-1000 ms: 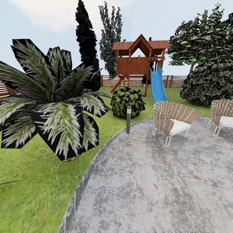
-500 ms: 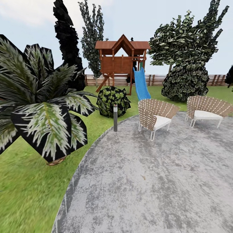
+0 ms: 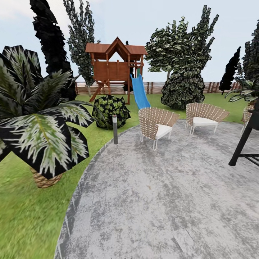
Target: In the garden, pick up the pesticide atomizer on the floor and spray pesticide onto both trees until each tree trunk is fully covered.
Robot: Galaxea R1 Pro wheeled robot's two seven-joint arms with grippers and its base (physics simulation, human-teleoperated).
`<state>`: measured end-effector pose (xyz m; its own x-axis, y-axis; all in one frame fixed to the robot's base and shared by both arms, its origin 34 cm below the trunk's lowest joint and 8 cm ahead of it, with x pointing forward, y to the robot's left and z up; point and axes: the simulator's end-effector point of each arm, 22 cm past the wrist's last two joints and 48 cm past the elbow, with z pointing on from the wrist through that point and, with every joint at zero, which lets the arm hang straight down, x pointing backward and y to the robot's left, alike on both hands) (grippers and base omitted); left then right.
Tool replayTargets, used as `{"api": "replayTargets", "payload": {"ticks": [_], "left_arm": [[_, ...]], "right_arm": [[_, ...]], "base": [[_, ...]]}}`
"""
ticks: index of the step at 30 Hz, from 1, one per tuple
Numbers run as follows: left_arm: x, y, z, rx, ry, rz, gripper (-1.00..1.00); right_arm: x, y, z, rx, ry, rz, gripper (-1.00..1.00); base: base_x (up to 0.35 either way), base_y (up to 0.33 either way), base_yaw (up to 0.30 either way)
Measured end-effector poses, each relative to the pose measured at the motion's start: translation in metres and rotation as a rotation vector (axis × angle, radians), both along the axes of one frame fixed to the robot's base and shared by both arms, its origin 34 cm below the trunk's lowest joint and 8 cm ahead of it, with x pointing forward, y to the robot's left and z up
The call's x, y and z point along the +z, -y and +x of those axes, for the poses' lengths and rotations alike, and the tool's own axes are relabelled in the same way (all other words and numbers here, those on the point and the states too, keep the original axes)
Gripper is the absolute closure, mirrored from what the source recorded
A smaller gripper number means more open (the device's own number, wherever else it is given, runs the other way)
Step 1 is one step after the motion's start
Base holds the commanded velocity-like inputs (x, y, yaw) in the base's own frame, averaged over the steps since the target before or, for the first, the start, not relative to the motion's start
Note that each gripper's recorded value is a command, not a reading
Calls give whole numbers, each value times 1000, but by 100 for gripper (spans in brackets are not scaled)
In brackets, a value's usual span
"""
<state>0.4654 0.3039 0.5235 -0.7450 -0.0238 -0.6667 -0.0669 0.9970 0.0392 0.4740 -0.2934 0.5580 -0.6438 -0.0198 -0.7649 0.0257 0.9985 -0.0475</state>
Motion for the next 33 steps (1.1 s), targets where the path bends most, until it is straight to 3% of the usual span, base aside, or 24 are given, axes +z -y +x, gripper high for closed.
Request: {"api": "replayTargets", "payload": {"ticks": [33], "left_arm": [[-5,-4,-6,1,-18,5,-100]], "right_arm": [[-5,0,-5,0,-16,0,-100]], "base": [[-14,14,-300]]}}
